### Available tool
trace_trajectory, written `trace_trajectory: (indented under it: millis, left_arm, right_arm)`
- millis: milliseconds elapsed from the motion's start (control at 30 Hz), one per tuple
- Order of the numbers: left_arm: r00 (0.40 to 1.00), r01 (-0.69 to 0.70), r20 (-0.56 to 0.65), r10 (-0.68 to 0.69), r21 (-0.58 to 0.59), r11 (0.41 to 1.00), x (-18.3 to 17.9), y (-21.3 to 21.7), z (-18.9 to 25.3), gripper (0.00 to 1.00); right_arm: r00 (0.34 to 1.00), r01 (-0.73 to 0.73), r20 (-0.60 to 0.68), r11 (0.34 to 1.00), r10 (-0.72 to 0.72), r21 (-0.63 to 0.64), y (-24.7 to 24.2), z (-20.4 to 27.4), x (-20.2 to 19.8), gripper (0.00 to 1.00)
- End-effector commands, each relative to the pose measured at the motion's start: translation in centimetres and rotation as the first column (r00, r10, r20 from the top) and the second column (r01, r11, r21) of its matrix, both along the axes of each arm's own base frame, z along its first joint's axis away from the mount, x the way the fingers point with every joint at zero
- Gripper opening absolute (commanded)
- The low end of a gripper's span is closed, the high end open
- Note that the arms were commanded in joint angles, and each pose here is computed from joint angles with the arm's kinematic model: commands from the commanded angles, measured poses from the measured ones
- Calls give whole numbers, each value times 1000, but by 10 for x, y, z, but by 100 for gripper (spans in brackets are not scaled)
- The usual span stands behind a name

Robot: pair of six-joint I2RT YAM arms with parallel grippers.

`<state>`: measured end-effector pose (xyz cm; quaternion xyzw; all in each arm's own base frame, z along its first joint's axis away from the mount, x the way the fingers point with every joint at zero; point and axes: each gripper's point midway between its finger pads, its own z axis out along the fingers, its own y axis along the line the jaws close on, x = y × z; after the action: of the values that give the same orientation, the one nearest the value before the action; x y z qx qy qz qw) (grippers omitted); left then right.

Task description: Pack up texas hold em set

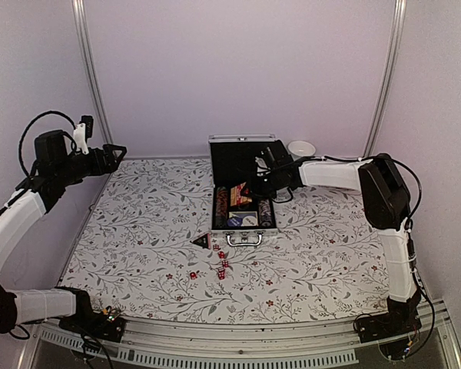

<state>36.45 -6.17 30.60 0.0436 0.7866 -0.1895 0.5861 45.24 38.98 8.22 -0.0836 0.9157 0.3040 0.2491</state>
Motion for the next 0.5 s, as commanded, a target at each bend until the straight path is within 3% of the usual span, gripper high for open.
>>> trace_trajectory:
  millis: [0, 67, 133, 233, 467]
  left_arm:
    - [1000, -8, -7, 8, 16, 1000, -1, 3, -5, 97]
    - [1000, -7, -9, 7, 16, 1000, -1, 3, -5, 97]
    - [1000, -8, -10, 8, 16, 1000, -1, 3, -6, 97]
    - [1000, -8, -12, 8, 15, 1000, 0, 3, -6, 97]
    - [1000, -3, -18, 4, 14, 1000, 0, 2, -8, 97]
  right_arm:
    - [1000, -3, 24, 999, 2, 40, 7, 11, 10, 6]
    - [1000, 8, 22, 999, -9, 33, 5, 9, 12, 13]
    - [999, 26, 23, 999, -26, 25, 2, 7, 14, 28]
    - [998, 48, 30, 999, -49, 13, -2, 6, 18, 40]
    - [993, 97, 69, 995, -95, -23, -10, 7, 27, 56]
